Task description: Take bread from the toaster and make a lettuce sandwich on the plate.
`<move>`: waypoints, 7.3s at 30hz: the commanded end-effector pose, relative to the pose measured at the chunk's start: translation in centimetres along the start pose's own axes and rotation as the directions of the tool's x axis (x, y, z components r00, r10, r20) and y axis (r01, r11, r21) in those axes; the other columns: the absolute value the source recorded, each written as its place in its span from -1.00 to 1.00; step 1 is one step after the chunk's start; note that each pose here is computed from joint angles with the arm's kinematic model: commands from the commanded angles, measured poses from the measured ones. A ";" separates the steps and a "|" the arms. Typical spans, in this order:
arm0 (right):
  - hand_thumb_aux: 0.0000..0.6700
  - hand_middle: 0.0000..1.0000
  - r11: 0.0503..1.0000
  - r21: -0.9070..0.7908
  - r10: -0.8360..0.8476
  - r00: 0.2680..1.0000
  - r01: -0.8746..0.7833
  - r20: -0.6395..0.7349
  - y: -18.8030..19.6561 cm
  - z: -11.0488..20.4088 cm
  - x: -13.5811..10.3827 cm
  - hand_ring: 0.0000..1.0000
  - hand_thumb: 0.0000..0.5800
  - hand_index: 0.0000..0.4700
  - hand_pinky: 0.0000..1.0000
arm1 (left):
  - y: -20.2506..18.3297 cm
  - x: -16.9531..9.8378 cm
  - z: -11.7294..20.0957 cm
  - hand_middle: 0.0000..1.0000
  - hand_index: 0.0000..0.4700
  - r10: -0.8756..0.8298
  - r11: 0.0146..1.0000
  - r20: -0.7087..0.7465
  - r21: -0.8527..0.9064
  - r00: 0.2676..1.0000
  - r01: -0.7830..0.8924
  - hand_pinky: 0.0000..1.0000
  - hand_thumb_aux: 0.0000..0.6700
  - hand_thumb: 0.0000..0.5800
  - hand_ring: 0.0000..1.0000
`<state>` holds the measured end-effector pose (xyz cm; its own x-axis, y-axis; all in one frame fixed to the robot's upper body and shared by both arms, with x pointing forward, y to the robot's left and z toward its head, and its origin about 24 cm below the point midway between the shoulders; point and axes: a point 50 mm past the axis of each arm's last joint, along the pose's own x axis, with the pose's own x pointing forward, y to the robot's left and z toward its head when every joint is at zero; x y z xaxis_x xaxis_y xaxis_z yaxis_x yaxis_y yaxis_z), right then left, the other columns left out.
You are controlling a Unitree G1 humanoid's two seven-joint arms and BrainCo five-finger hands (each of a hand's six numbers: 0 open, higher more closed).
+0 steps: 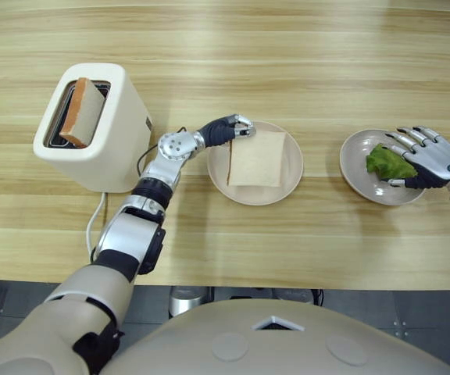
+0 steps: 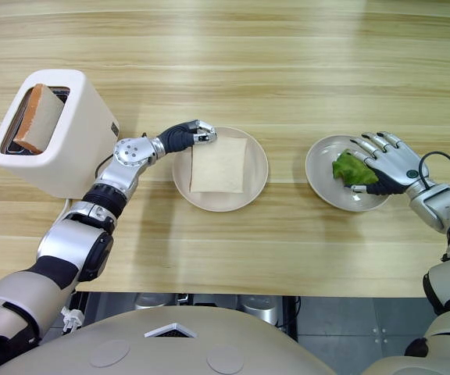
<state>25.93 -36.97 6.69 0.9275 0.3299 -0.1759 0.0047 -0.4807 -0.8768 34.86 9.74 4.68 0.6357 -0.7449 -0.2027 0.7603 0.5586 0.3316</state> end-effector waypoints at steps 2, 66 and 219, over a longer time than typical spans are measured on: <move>0.22 -1.00 1.000 -0.003 0.014 1.000 -0.014 0.009 0.5 0.6 0.1 -1.00 0.69 0.19 -1.00 | 0.1 -0.1 -0.8 1.00 0.96 0.019 1.000 -0.053 0.023 0.998 -0.018 1.00 1.00 1.00 1.00; 1.00 -1.00 0.854 0.489 -0.429 0.771 0.177 0.471 -9.1 20.4 14.5 -1.00 1.00 0.96 -1.00 | 3.3 -27.5 12.2 -1.00 -1.00 0.341 0.814 0.081 0.473 0.937 -0.337 -1.00 -1.00 -1.00 -1.00; -1.00 -1.00 0.834 0.524 -0.442 0.776 0.170 0.451 -10.6 13.6 7.3 -1.00 -1.00 -1.00 -1.00 | 1.0 3.1 2.0 1.00 0.96 -0.001 0.848 -0.295 0.507 0.956 0.157 1.00 1.00 1.00 1.00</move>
<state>28.33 -18.57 10.22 0.5785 0.7902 0.2024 0.0542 0.2104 -0.9761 37.41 7.12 6.75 0.6509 -0.6292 -0.4249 0.6691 0.2110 0.7126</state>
